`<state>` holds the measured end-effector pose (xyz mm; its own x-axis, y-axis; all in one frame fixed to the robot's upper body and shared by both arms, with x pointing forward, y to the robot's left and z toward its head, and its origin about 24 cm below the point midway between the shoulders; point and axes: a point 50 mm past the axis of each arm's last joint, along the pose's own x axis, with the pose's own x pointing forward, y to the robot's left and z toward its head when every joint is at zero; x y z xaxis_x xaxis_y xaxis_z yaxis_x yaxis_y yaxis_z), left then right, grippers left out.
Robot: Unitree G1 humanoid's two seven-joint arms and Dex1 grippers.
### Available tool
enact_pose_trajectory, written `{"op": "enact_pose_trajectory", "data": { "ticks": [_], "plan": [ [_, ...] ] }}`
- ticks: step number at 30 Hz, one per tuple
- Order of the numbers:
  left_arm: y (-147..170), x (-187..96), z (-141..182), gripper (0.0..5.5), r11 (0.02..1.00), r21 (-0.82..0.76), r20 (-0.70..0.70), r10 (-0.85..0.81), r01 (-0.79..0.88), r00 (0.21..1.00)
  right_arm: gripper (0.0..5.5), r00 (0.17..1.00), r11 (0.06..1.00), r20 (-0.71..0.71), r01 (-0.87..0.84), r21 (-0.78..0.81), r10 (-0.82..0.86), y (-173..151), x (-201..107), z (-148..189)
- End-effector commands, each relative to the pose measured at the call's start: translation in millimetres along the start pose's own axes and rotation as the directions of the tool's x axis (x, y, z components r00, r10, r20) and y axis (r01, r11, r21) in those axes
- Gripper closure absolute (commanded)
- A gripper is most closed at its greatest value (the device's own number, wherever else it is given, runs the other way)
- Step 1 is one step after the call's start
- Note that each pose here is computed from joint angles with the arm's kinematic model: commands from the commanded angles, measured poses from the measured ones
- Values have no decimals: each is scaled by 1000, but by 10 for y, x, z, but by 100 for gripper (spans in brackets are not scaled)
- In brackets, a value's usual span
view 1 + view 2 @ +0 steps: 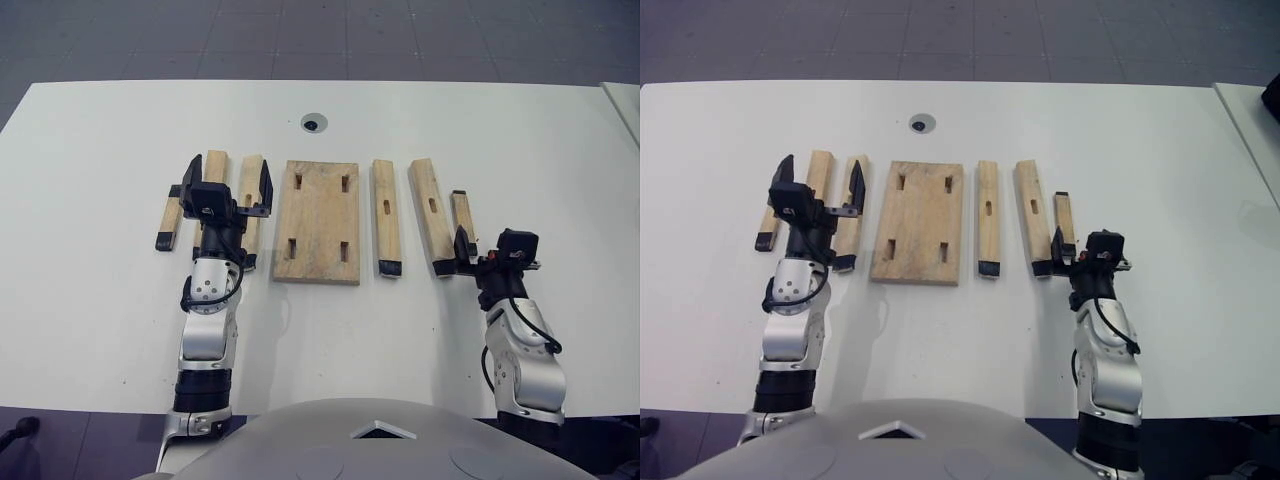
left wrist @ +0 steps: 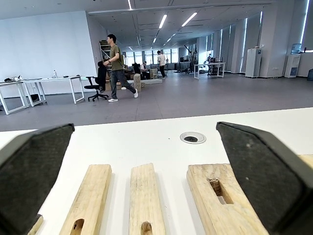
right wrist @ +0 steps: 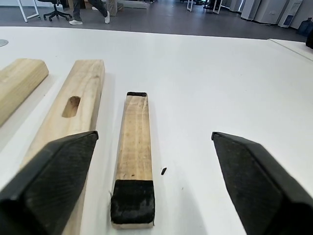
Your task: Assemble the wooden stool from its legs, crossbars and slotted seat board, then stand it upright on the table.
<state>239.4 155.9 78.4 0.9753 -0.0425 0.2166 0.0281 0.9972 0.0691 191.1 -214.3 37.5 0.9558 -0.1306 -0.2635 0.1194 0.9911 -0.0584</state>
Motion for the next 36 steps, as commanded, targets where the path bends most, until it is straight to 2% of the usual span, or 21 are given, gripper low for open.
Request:
{"op": "enact_pose_trajectory", "data": {
  "ticks": [1, 4, 14, 23, 27, 32, 36],
  "plan": [
    [12, -9, -19, 10, 1000, 9, -16, 2, -1, 1000, 205, 996, 1000, -88, -10, -18, 8, -24, 11, -120],
    [11, -13, -28, 10, 1000, 8, -19, 5, -4, 1000, 242, 993, 1000, -120, -18, 2, 18, -19, 20, -159],
    [10, -12, -40, 10, 1000, 5, -21, 11, -11, 1000, 414, 980, 994, -181, -69, 88, 85, 32, 30, -200],
    [32, 21, -39, 10, 1000, 7, -17, 15, -14, 1000, 417, 995, 999, -93, -21, 50, 25, -46, 99, -91],
    [53, 59, -9, 10, 1000, 6, -4, 19, -19, 1000, 417, 999, 999, 44, -20, 38, 18, -65, 140, 171],
    [89, 167, 71, 10, 998, -60, -17, -19, 18, 1000, 417, 971, 993, 206, -121, -11, 120, 105, 185, 583],
    [41, 275, 138, 10, 960, -246, -57, -153, 135, 987, 417, 922, 958, 263, -263, -112, 284, 329, 200, 760]
  ]
}}
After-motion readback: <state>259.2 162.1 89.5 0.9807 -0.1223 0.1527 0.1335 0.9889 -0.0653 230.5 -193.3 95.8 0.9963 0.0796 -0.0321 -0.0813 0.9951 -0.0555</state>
